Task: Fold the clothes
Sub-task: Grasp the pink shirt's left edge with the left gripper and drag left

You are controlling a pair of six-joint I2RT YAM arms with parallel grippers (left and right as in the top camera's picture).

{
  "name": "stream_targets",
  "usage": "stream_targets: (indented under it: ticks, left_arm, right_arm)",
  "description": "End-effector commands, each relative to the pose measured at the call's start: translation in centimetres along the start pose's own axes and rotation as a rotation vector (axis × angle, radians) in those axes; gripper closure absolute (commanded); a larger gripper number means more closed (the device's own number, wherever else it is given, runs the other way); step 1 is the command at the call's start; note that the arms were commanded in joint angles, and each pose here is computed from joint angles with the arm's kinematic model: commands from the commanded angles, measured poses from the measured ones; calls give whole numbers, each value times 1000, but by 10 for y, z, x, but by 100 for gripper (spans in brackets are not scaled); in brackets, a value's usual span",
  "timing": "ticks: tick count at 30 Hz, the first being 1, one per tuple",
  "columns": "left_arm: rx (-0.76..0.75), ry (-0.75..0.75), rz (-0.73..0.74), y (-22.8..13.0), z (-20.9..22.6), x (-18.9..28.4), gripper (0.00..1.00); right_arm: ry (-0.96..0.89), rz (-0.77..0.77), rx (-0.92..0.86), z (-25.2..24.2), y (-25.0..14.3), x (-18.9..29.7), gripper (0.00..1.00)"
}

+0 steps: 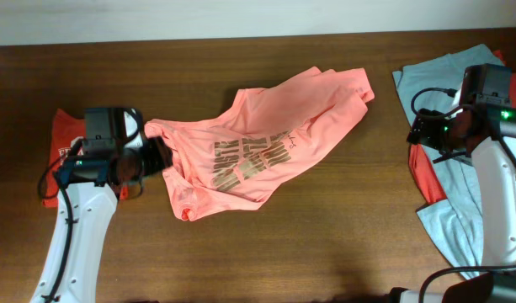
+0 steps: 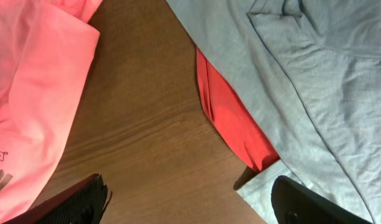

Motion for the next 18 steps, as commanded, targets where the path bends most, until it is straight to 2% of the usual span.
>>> stream_targets:
  ticks: [1,7,9,12,18]
  left_arm:
    - [5,39,152,-25,6,-3,41]
    - [-33,94,359,-76,11,-24,41]
    - [-57,96,380,-86,10,-32,34]
    - [-108,117,363,-96,10,-44,26]
    - [-179,244,211,-87,16,-56,26]
  right_arm:
    - [1,-15,-10,-2,1,4,10]
    - [1,-15,-11,-2,1,4,10]
    - [1,-15,-11,-2,1,4,10]
    - [2,-14,-11,-2,1,4,10]
    - [2,-14,-11,-2,1,4,10]
Point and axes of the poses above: each gripper's point midway between its finger pads, its own x axis back along the fingers, its own z axis along the line the jaws close on, y = z × x, the point moved 9 cm from there along x, back along the fingers, and after that the axes turned 5 degrees about x, right-handed, at the moved point
